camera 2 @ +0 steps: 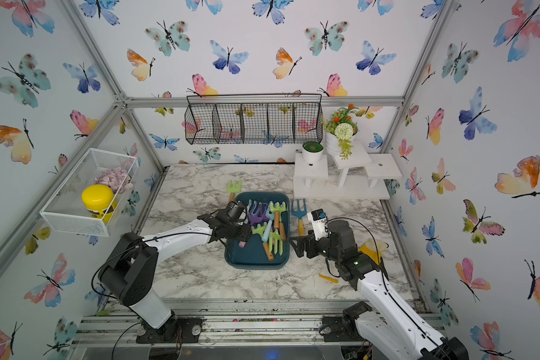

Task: Take the hand rake out of the storage box
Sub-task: Pick up the rake from the storage box.

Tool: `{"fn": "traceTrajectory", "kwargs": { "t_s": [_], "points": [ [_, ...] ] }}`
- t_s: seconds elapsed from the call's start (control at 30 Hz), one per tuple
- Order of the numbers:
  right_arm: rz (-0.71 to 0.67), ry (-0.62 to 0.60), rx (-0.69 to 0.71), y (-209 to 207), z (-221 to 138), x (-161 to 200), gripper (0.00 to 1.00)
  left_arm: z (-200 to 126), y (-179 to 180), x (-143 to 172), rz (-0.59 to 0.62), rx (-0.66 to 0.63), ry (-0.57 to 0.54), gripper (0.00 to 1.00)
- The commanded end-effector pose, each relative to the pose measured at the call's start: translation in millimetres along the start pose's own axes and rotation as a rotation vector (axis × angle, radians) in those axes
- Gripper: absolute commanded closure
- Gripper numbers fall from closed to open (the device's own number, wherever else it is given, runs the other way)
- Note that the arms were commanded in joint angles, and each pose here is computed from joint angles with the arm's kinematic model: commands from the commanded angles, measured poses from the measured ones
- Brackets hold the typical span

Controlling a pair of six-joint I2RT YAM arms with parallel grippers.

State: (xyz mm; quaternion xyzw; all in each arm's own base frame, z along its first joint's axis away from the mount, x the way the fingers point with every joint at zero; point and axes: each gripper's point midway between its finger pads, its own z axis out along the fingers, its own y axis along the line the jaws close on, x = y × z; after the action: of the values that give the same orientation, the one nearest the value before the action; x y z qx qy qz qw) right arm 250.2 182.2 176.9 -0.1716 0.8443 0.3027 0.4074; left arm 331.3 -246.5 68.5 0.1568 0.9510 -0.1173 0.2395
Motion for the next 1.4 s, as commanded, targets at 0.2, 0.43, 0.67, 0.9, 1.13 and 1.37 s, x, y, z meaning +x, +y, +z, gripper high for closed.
{"fn": "traceTrajectory", "kwargs": {
  "t_s": [0.2, 0.43, 0.67, 0.9, 1.13, 1.37],
  "points": [
    [0.007, 0.011, -0.005, -0.3, 1.5, 3.1, 0.04, 21.7, 8.3, 4.7, 0.019, -0.08, 0.027, 0.48],
    [0.005, 0.02, -0.006, -0.5, 3.6, 2.9, 0.04, 35.8, 2.3, 12.5, 0.035, -0.085, 0.059, 0.51],
    [0.003, 0.02, -0.011, 0.2, 3.9, 2.9, 0.04, 48.0, 4.6, 17.7, 0.033, -0.103, 0.083, 0.59],
    [-0.004, 0.027, -0.013, 0.9, 4.8, 1.6, 0.04, 48.0, 3.6, 16.7, 0.043, -0.13, 0.084, 0.78],
    [-0.002, 0.018, -0.012, 0.7, 3.7, 1.5, 0.04, 18.7, 3.0, -6.0, 0.042, -0.169, -0.005, 0.87],
    [-0.003, 0.024, -0.02, 1.9, 4.2, 2.3, 0.05, -26.3, 7.0, -32.2, 0.025, -0.202, -0.138, 0.89]
  ]
}}
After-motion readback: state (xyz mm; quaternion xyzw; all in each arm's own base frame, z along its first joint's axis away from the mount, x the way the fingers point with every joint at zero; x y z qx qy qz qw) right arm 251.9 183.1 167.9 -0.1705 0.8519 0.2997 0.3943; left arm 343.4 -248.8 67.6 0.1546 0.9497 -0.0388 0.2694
